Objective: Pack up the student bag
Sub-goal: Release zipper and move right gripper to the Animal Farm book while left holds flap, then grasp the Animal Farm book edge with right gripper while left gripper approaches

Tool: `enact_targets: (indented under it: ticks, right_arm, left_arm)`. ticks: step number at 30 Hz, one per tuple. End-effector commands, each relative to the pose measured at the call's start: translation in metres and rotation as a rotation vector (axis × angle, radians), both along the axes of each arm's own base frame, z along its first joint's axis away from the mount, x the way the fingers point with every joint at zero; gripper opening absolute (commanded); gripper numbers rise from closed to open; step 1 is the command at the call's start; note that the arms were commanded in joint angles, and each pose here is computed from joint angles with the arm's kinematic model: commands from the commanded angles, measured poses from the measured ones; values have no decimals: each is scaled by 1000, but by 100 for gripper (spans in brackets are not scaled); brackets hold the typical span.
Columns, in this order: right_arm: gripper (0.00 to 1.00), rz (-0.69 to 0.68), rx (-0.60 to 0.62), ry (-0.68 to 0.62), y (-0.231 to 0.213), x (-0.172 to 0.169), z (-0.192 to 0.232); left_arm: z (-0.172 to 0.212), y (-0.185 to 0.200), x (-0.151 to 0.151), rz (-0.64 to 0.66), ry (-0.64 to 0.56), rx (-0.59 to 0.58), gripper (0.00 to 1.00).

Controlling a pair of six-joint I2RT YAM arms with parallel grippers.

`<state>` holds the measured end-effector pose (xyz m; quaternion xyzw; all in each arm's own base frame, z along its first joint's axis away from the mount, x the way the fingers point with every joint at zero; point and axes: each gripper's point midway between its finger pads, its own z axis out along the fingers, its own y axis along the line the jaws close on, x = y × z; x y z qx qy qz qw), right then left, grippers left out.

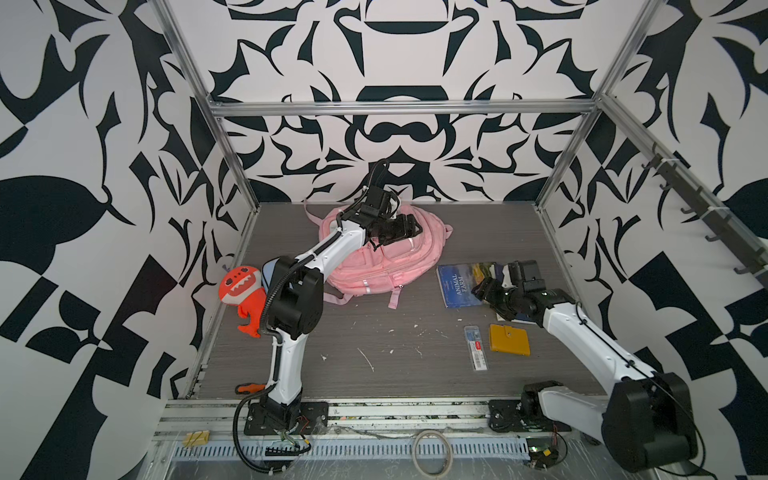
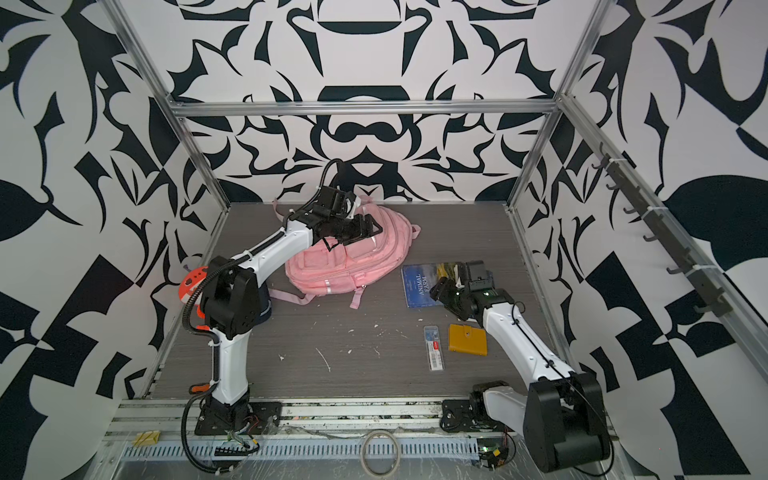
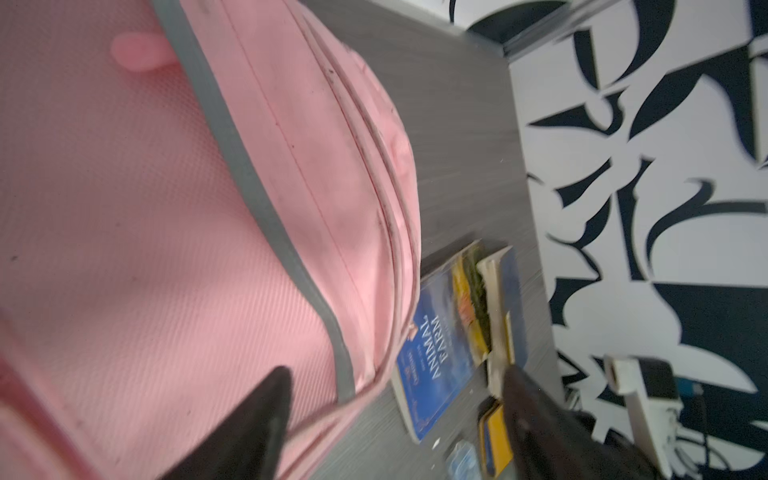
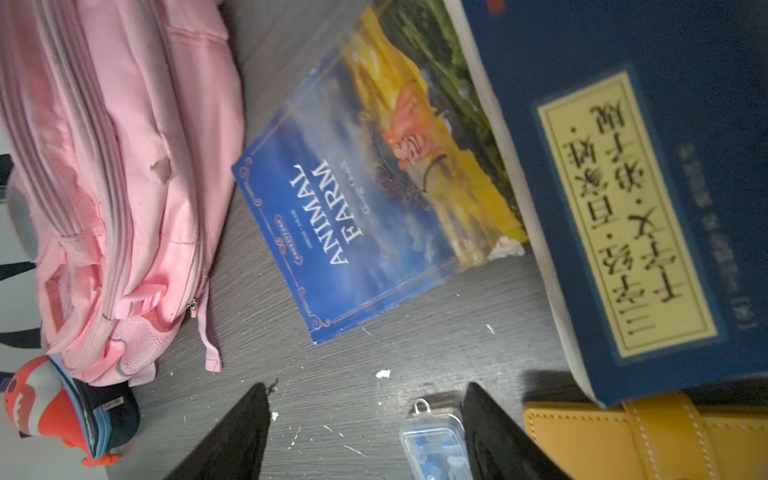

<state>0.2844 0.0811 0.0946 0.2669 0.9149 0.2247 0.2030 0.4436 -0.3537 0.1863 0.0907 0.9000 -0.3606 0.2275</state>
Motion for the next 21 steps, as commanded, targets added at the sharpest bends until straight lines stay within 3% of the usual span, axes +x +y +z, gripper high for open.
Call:
enact_targets:
  ticks: [1, 8, 12, 21]
  right_arm:
    - [76, -69, -5, 31, -6, 1, -9]
    - [75, -144, -4, 55, -23, 11, -33]
    - [75, -192, 23, 46, -37, 20, -37]
    - [75, -250, 66, 64, -62, 33, -49]
  left_arm:
    - [34, -14, -34, -165, -138, 122, 99]
    - [3, -74, -84, -377, 14, 61, 95]
    - [-24, -106, -94, -394, 78, 19, 93]
    - [-63, -125, -74, -476, -43, 122, 93]
